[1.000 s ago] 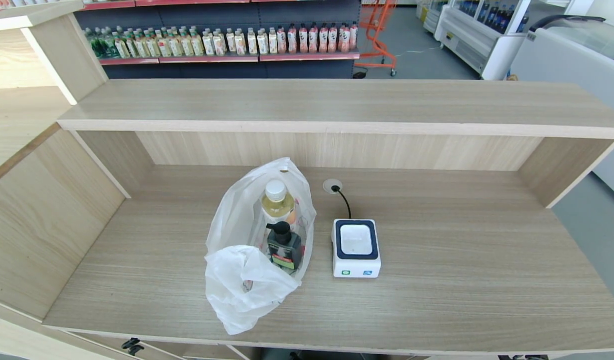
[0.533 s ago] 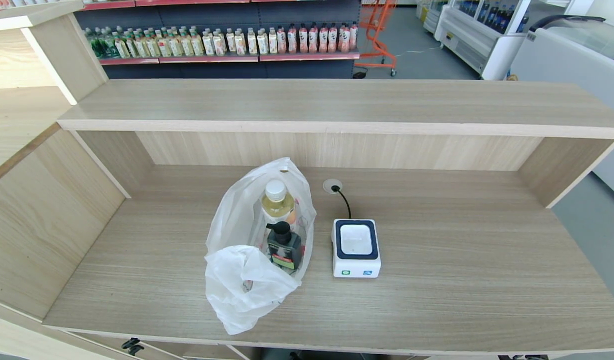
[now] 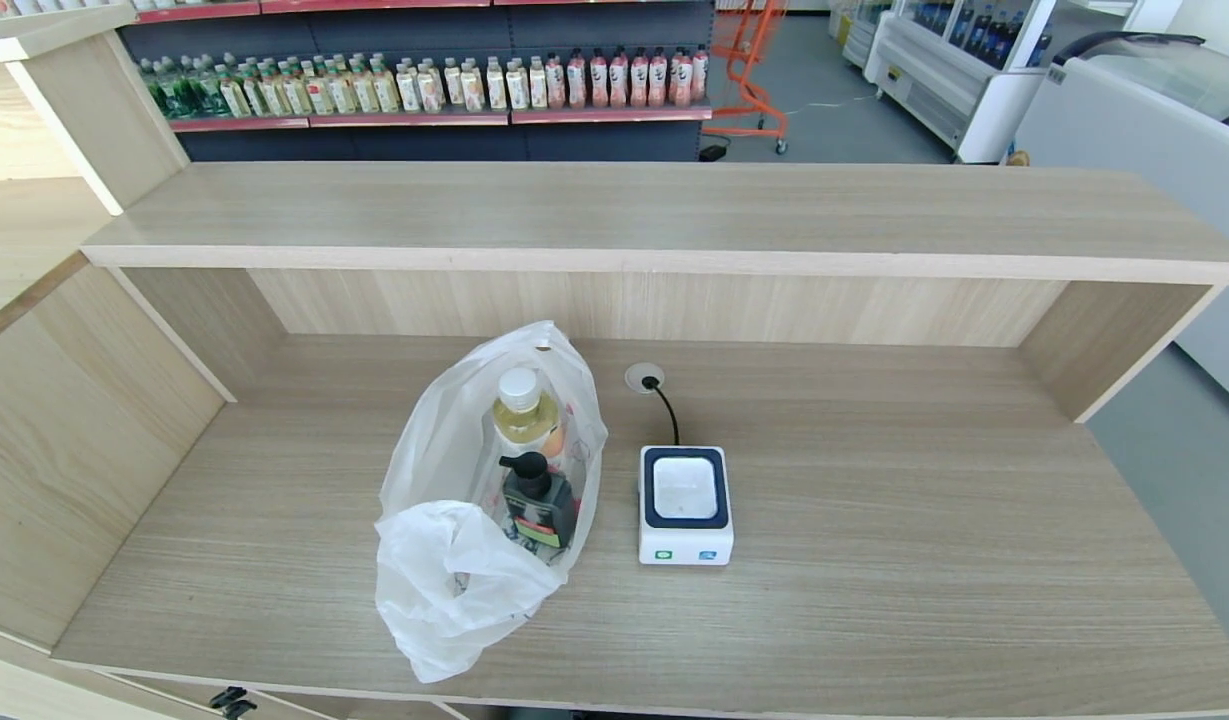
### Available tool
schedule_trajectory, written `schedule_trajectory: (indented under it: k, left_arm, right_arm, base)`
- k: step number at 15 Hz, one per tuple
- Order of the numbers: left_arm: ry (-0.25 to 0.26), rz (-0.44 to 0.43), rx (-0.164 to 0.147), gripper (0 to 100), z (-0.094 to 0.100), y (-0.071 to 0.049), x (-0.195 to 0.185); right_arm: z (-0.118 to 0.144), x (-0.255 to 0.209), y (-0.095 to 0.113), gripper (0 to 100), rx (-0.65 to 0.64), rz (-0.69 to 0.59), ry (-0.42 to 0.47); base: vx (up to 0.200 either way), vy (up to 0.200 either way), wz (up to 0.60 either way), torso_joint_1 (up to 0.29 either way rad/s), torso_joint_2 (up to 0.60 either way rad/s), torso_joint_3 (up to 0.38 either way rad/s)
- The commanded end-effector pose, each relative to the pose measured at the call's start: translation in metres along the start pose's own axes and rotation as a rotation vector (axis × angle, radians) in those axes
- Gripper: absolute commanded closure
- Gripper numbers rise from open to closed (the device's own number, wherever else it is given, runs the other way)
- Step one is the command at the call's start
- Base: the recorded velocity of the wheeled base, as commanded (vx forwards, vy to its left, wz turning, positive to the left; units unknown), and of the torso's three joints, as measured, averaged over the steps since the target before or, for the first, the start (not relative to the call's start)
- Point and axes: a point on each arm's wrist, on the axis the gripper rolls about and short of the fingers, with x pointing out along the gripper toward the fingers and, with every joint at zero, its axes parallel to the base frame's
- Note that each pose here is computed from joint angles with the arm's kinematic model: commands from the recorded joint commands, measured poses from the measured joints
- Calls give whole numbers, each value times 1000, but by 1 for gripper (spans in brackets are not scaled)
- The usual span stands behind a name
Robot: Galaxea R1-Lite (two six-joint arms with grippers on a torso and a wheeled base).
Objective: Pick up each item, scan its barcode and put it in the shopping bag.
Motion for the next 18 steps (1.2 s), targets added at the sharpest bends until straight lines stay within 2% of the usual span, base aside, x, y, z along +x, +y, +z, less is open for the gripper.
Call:
schedule_trajectory:
  k: [1,18]
  left_arm:
    - [0,3,0,0,0,0,0]
    - [0,3,0,0,0,0,0]
  right_arm:
    - [0,0,0,100,-1,4,6]
    - [-2,0,0,100,-26,14,21]
  base:
    - [0,0,0,0,0,0]
    - [0,0,0,0,0,0]
